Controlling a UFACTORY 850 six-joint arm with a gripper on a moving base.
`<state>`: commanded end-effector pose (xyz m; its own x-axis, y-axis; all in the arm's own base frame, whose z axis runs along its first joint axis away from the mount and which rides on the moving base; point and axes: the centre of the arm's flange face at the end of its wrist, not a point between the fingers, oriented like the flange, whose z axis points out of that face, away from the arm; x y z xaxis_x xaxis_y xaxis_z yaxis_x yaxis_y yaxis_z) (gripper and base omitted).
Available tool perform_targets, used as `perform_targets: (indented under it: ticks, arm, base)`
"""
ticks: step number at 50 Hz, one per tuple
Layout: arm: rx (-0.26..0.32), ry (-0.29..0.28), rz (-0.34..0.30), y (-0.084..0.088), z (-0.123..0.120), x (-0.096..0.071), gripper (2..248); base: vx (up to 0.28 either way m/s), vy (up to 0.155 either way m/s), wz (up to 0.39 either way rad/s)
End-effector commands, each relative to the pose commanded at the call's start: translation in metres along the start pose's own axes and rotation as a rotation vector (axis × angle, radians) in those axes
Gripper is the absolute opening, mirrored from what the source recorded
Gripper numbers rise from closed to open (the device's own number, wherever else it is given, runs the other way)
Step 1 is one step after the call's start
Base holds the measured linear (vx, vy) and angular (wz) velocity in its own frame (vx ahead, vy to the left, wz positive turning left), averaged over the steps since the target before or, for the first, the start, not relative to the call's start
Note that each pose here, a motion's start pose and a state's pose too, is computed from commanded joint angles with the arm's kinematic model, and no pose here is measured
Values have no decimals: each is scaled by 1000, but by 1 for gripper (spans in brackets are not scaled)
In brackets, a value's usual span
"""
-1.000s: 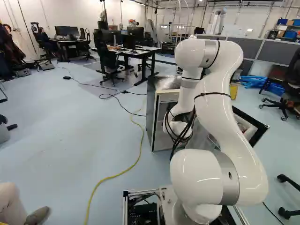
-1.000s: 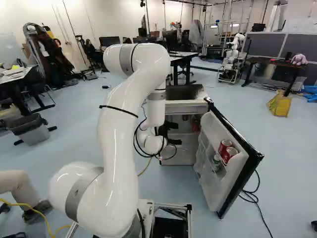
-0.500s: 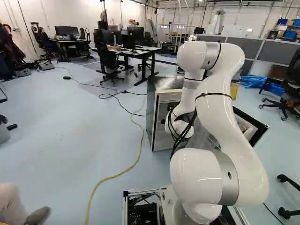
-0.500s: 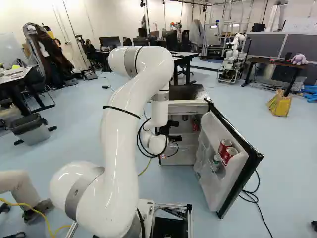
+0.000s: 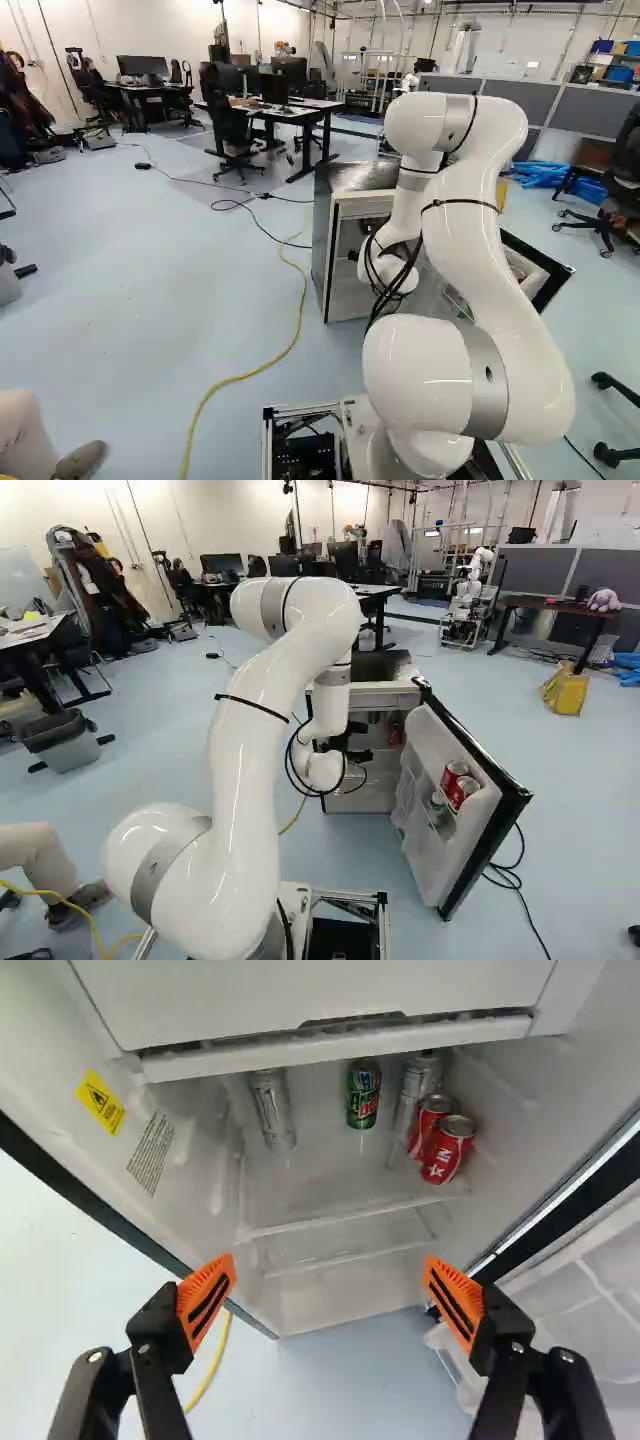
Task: Grab a drink from the fridge
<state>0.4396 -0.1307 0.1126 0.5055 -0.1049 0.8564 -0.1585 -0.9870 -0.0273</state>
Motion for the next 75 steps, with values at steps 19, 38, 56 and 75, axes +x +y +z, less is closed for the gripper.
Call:
perform_targets:
  ticks: [19,38,56,75]
  arm:
    - [-12,24,2,9,17,5,247]
    - [-11,42,-2,8,31,9,247]
    - [-30,60,2,9,44,14,247]
    - [-66,78,14,11,57,18,247]
  base:
    - [0,0,0]
    - [0,0,0]
    - [0,0,0]
    - [0,0,0]
